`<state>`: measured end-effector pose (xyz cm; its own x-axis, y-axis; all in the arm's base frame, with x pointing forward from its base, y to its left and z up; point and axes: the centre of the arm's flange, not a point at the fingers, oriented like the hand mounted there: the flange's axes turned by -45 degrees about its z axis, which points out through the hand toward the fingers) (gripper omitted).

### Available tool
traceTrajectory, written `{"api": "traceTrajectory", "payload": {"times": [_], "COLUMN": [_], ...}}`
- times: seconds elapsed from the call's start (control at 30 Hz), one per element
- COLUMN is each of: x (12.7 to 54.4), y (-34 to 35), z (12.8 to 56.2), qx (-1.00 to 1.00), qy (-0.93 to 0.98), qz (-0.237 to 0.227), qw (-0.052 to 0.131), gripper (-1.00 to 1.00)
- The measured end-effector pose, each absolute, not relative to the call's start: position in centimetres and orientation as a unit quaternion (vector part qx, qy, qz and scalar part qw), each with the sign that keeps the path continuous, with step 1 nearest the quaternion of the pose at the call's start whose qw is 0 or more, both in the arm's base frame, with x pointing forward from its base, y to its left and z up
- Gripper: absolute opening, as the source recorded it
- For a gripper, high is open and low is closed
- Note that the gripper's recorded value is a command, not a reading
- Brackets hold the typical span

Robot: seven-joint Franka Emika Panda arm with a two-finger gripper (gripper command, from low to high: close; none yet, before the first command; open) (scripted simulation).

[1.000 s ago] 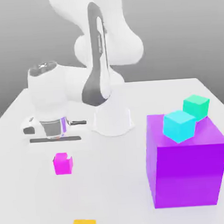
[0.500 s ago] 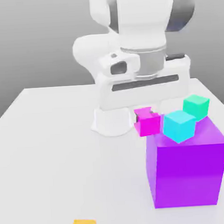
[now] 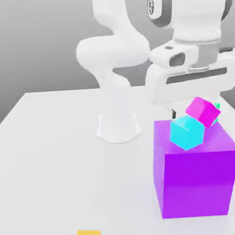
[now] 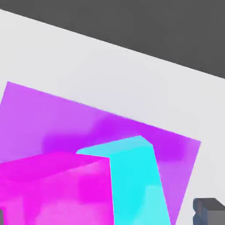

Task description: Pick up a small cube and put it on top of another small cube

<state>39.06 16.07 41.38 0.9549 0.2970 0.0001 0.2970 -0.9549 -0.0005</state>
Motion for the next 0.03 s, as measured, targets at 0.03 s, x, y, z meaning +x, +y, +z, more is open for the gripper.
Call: {"api": "traceTrajectory", "payload": {"times": [0.03], "x": [39.04], "y": [16.07], "z": [42.79], "qx": [-0.989], "qy": [-0.150], "qz": [0.000], "qw": [0.000], "gripper": [1.00]}}
